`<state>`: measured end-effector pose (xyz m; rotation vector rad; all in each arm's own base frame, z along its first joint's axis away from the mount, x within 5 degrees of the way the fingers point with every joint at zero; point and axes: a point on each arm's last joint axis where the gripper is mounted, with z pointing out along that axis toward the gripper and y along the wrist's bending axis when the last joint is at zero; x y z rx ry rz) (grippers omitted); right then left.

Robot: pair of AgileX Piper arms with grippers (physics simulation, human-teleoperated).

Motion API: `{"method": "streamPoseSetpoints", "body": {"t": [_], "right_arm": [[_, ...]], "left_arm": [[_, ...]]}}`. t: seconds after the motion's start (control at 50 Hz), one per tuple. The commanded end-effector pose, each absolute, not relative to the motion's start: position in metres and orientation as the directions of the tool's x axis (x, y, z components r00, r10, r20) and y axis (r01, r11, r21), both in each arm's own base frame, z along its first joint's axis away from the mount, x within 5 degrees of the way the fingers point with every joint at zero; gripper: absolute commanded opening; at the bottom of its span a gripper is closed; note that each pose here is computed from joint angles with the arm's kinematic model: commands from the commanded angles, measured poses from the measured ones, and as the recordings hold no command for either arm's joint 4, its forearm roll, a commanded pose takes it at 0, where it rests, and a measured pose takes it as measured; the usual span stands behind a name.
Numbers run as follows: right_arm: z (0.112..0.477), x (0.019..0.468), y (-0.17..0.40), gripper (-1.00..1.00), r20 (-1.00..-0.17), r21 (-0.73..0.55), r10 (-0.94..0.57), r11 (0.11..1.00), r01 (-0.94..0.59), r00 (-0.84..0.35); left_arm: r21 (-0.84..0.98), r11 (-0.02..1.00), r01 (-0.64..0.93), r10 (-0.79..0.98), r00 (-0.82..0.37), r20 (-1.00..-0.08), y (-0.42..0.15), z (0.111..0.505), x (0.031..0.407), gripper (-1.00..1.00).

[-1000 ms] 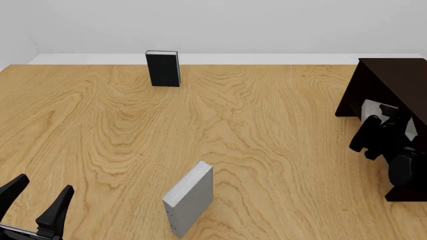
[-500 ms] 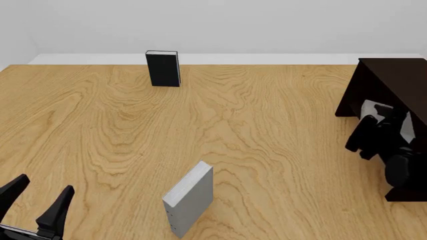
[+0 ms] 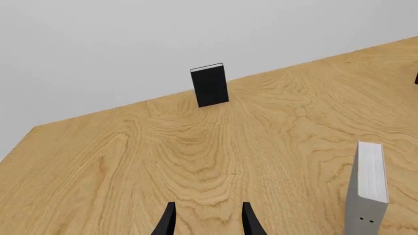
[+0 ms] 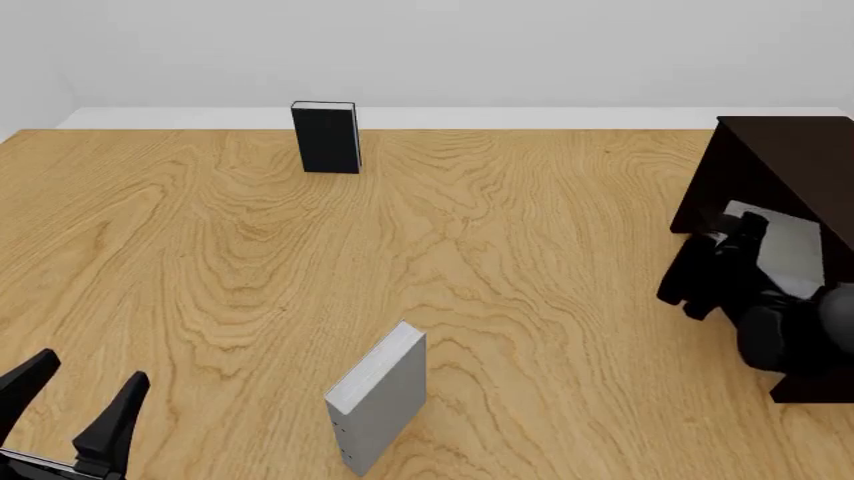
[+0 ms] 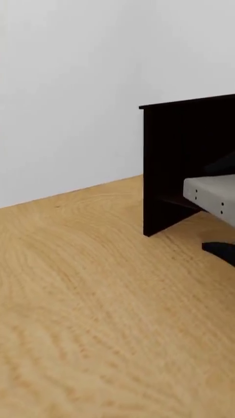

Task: Pick up the book on the right and place it on the cabinet shelf.

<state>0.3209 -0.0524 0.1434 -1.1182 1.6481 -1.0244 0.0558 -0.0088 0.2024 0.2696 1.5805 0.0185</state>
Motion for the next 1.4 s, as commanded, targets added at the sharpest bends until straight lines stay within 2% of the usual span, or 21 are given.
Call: {"method": "streamPoseSetpoints", "body": {"t": [0.02, 0.62, 1.4], "right_arm": [[0.143, 0.324, -0.045, 1.00, -0.211, -0.935, -0.958, 0.256, -0.244, -0.197], [0.154, 0.322, -0.051, 1.00, -0.211, -0.942, -0.955, 0.255, -0.217, -0.210], [0.161, 0.307, -0.076, 1.00, -0.230, -0.943, -0.929, 0.287, -0.170, -0.290]], "left_arm": [[0.180, 0.971, 0.159, 0.183, -0.004, -0.983, -0.009, 0.202, 0.056, 1.00], [0.179, 0.970, 0.165, 0.182, -0.007, -0.983, -0.009, 0.202, 0.056, 1.00], [0.183, 0.969, 0.169, 0.187, -0.008, -0.982, -0.009, 0.202, 0.056, 1.00]]}}
